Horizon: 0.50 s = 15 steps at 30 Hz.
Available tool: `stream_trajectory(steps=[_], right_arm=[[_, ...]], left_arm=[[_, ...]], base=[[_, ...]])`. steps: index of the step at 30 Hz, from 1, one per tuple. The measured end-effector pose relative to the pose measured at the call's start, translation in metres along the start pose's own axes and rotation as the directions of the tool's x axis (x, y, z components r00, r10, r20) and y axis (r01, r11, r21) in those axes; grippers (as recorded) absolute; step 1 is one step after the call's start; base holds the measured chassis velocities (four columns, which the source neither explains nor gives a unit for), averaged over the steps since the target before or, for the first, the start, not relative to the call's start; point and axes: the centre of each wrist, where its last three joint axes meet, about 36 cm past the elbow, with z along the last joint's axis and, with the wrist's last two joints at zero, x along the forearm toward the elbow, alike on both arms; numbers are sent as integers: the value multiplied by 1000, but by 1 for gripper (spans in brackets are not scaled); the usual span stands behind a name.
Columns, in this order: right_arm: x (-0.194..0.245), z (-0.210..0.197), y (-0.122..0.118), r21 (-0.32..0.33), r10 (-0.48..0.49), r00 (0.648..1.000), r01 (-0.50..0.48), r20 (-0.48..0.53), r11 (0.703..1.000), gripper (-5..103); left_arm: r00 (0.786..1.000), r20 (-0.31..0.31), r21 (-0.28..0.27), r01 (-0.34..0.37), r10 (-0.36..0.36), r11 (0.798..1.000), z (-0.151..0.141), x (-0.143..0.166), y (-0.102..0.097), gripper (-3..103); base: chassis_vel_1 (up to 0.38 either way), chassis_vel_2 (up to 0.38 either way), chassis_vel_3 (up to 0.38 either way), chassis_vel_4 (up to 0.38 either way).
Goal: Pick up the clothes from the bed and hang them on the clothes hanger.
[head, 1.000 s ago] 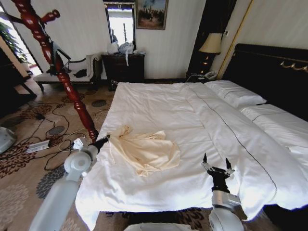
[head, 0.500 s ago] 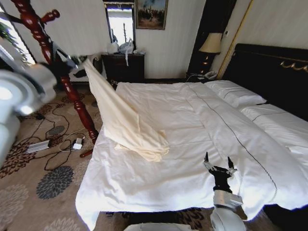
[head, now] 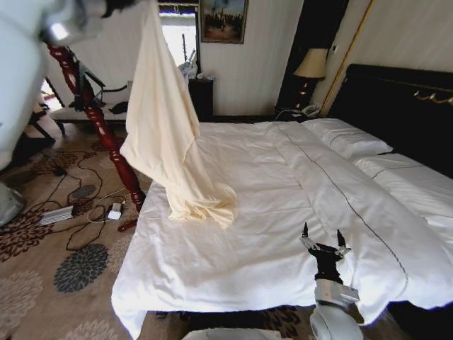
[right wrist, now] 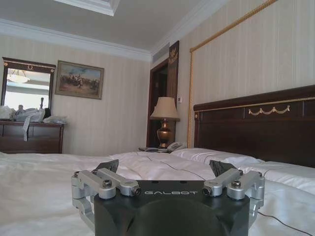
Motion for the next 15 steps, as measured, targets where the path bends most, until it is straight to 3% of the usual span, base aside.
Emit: stream_trajectory(steps=[1, 5, 8, 13, 15], right_arm=[[0, 0, 0, 0, 0, 1000, 0, 0, 1000, 100], [1, -1, -1, 0, 6, 1000, -6, 4, 1000, 100], [1, 0, -2, 0, 8, 1000, -8, 8, 1000, 100], [2, 3, -1, 2, 6, 1000, -6, 1, 1000, 100], [3, 7, 2, -2, 3, 1000, -3, -7, 1000, 100]], left_arm=[[1000, 0, 0, 0, 0, 1000, 0, 0, 0, 2], [995, 25, -23, -95, 96, 995, -9, 0, -45, 2], [988, 43, -23, -146, 147, 989, -16, 11, -59, 2], [982, 69, -8, -174, 174, 985, -30, 26, -67, 2], [990, 39, -22, -138, 139, 990, -12, 47, -53, 2]], base=[[0, 0, 0, 0], [0, 0, 0, 0], [0, 0, 0, 0], [0, 0, 0, 0], [0, 0, 0, 0]])
